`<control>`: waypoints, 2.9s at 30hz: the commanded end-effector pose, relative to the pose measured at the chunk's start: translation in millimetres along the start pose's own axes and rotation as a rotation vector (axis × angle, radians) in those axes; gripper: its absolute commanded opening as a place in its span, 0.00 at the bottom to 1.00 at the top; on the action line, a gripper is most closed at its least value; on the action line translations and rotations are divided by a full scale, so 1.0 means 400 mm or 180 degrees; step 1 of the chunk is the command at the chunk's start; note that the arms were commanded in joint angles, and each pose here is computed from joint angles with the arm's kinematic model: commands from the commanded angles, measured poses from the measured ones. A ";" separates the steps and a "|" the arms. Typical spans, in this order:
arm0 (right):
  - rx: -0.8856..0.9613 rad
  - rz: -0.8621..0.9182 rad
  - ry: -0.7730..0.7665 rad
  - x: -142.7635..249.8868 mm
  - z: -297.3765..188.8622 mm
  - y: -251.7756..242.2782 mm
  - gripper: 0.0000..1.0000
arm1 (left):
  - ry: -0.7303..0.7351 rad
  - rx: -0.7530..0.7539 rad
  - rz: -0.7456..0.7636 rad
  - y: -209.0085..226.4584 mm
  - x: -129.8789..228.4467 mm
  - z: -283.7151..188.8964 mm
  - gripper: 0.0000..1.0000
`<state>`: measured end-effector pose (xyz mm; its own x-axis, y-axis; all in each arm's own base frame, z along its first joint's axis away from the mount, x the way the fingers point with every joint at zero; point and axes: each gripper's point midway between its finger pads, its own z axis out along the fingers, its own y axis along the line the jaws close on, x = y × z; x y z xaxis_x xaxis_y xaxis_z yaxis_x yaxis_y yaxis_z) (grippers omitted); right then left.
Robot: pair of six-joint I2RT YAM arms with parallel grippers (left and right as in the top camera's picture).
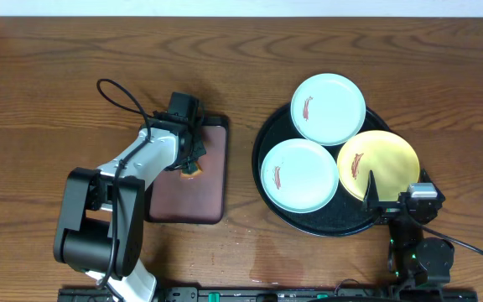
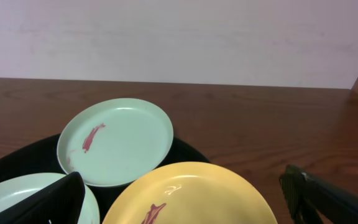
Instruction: Clean dirty plates on tray and stack at the side
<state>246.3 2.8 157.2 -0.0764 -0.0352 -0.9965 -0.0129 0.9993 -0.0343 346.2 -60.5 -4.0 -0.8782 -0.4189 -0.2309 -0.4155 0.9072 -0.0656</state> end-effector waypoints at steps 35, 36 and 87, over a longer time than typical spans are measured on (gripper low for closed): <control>0.0031 -0.0025 0.0006 0.004 0.000 -0.005 0.99 | 0.0325 -0.0247 0.0033 0.055 0.067 -0.014 0.79; 0.0031 -0.0025 0.0006 0.004 0.000 -0.005 0.99 | 0.0319 -0.0244 0.0032 0.057 0.067 -0.026 0.80; 0.0031 -0.0025 0.0006 0.004 0.000 -0.005 0.99 | -0.0648 0.0873 0.0044 -0.018 -0.008 -0.369 0.07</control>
<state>246.3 2.8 157.2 -0.0764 -0.0352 -0.9965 -0.0129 0.9993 -0.0343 321.7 -69.3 119.1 -0.8399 -0.3671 -0.3998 -0.2866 0.9255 -0.2477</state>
